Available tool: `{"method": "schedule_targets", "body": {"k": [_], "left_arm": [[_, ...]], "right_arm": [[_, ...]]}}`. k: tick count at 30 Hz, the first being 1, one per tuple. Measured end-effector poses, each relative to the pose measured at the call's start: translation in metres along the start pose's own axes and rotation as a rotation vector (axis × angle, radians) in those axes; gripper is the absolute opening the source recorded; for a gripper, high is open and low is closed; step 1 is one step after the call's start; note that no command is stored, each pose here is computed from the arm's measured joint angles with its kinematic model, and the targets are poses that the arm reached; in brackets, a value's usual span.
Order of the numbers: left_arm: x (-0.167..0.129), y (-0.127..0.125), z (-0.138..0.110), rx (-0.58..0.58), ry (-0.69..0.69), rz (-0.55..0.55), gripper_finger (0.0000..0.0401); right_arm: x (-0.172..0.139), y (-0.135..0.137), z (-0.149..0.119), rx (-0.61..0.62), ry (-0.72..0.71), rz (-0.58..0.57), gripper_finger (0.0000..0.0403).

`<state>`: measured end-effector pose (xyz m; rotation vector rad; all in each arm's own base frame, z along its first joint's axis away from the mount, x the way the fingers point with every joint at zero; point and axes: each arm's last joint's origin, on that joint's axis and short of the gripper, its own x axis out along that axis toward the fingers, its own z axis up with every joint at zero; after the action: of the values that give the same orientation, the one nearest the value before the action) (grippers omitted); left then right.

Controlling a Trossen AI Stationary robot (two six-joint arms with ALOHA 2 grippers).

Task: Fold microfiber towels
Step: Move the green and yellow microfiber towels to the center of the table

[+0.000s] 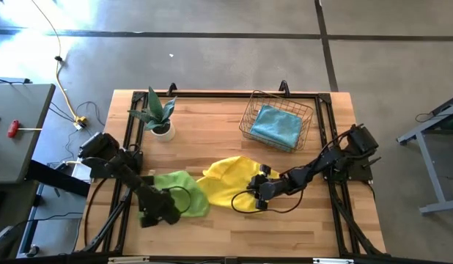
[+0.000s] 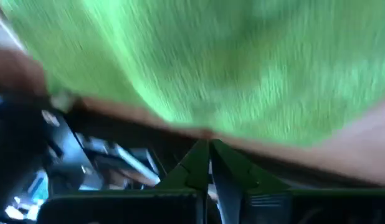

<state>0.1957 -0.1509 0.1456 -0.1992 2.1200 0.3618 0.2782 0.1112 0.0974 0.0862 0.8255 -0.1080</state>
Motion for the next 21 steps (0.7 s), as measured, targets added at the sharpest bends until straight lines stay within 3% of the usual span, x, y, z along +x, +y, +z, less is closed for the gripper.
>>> {"method": "schedule_targets", "body": {"k": [4,8,13,17,21], "left_arm": [[-0.004,-0.004,-0.012,-0.043,0.02,0.043,0.001],[-0.028,-0.016,-0.016,-0.005,-0.102,0.015,0.001],[-0.071,-0.033,-0.008,0.055,-0.564,0.044,0.001],[-0.09,-0.043,0.008,-0.01,-0.998,0.082,0.001],[-0.095,-0.045,0.027,-0.017,-1.094,0.087,0.001]], "right_arm": [[-0.006,0.0,0.002,0.002,0.003,0.023,0.014],[-0.019,0.004,0.017,0.006,-0.037,0.1,0.014],[-0.025,0.008,0.032,-0.009,-0.101,0.105,0.014],[-0.025,0.009,0.036,-0.004,-0.121,0.101,0.014],[-0.025,0.009,0.036,-0.005,-0.125,0.094,0.014]]}}
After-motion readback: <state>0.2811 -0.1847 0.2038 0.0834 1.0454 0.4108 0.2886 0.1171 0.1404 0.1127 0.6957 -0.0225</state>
